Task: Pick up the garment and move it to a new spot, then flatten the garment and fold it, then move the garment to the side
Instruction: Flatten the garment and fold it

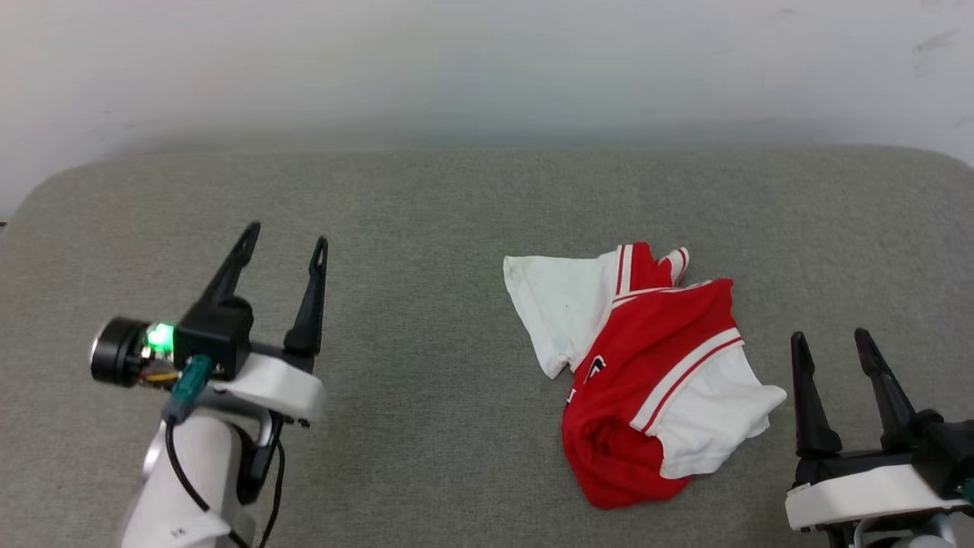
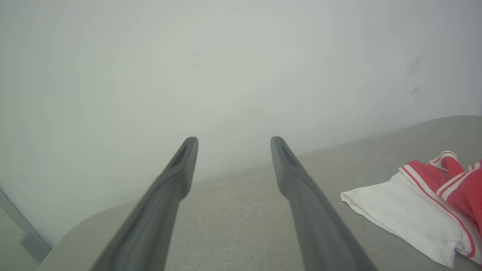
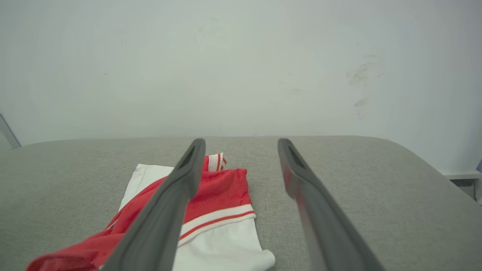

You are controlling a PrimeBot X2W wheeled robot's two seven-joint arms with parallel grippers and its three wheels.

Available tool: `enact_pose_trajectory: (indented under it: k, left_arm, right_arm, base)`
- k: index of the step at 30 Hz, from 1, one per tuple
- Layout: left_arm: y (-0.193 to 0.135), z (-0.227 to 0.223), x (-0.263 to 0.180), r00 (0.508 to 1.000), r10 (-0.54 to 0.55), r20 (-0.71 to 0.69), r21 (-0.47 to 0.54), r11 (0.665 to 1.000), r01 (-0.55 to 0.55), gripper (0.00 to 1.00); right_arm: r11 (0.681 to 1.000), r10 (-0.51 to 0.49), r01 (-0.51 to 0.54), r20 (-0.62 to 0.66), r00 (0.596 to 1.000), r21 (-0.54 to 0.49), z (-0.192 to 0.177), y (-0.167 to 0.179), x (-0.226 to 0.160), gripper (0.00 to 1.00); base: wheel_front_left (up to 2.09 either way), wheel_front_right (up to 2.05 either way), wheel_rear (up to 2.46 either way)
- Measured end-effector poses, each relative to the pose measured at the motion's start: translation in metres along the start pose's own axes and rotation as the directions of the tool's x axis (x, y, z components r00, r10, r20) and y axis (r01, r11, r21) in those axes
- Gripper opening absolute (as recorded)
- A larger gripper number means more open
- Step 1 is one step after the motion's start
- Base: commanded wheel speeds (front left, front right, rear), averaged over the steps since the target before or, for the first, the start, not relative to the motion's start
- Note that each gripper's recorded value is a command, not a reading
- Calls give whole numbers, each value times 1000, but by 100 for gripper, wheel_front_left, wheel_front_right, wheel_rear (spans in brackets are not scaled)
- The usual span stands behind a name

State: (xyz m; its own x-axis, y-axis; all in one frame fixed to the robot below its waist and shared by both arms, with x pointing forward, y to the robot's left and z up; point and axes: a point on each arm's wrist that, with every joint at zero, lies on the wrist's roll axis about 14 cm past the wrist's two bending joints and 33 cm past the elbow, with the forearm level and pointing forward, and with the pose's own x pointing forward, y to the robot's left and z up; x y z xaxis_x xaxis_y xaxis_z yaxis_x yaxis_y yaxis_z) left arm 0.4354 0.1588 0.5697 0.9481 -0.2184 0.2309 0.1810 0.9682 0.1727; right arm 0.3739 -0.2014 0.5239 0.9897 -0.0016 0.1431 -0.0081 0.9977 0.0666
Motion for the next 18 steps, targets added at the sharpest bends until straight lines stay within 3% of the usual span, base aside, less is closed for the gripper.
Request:
enact_pose_trajectory:
  k: [9,13,18]
  left_arm:
    - [-41,0,93,974,-228,-21,14,974,228,100]
    - [-70,-10,122,932,-345,-111,-28,938,345,100]
    - [-99,-33,141,843,-462,-276,-95,886,454,100]
  right_arm:
    - [997,-70,69,-21,997,-20,-9,-24,8,100]
    - [995,-102,101,-43,994,-24,-16,-35,9,100]
    - [991,-131,130,-64,989,-26,-25,-45,12,100]
  base:
    - [0,0,0]
    - [0,0,0]
    - [0,0,0]
